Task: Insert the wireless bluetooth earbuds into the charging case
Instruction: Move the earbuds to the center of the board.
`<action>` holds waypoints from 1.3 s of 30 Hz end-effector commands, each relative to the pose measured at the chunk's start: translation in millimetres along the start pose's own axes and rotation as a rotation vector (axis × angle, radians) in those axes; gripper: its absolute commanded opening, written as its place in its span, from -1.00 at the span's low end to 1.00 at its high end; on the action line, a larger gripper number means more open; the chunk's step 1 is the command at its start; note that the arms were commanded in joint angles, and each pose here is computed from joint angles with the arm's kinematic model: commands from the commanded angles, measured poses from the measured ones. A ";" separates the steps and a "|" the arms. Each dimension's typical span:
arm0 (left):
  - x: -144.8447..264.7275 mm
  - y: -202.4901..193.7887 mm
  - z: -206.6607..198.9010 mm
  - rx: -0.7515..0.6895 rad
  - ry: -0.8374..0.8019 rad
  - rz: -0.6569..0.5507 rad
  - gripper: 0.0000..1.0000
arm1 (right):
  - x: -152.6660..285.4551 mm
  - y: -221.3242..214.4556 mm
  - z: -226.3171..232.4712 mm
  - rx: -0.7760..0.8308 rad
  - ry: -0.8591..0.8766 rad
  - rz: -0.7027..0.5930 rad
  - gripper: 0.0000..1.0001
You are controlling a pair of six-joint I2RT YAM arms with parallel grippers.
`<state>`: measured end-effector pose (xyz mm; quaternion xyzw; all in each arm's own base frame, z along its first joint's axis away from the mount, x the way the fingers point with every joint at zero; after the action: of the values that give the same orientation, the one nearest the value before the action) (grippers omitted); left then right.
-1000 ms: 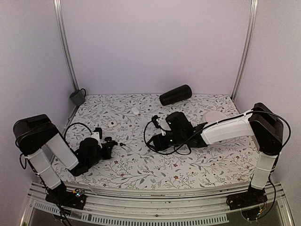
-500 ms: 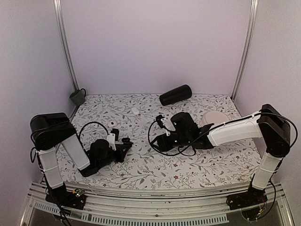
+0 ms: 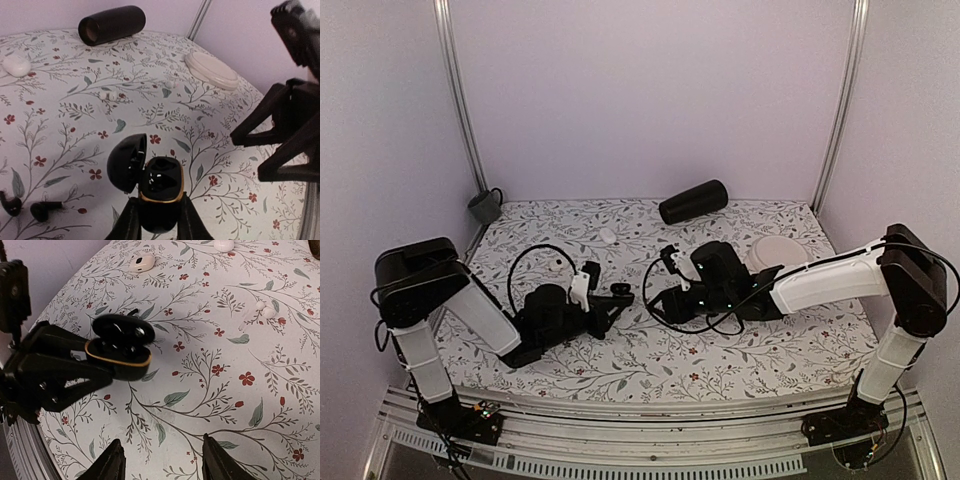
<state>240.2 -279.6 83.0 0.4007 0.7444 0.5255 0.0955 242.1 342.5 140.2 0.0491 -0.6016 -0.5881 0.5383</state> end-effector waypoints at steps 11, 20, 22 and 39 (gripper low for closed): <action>35.4 24.9 95.6 0.127 0.368 -0.051 -1.00 | -2.5 12.5 6.4 0.000 0.018 -0.031 0.05; 24.6 3.6 120.3 0.142 0.383 -0.030 -1.00 | 1.6 6.1 4.8 -0.004 0.019 -0.020 0.05; 23.0 -1.2 122.5 0.140 0.381 -0.014 -1.00 | 3.4 4.8 4.4 -0.006 0.015 -0.021 0.05; -5.8 -61.0 43.9 0.126 0.289 0.159 -1.00 | 9.8 -11.0 -4.9 -0.019 -0.036 -0.009 0.04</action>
<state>263.2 -244.9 47.4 0.3298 0.7904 0.5161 -0.0137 235.5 332.5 123.1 0.0278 -0.6037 -0.5815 0.5446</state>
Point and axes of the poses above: each gripper's point midway between its finger pads, its own x axis back along the fingers, its own z axis along the line the jaws close on, y = z × x, the point moved 7 cm from there along x, back along the fingers, and after that the axes turned 6 degrees about x, right-handed, at the moved point
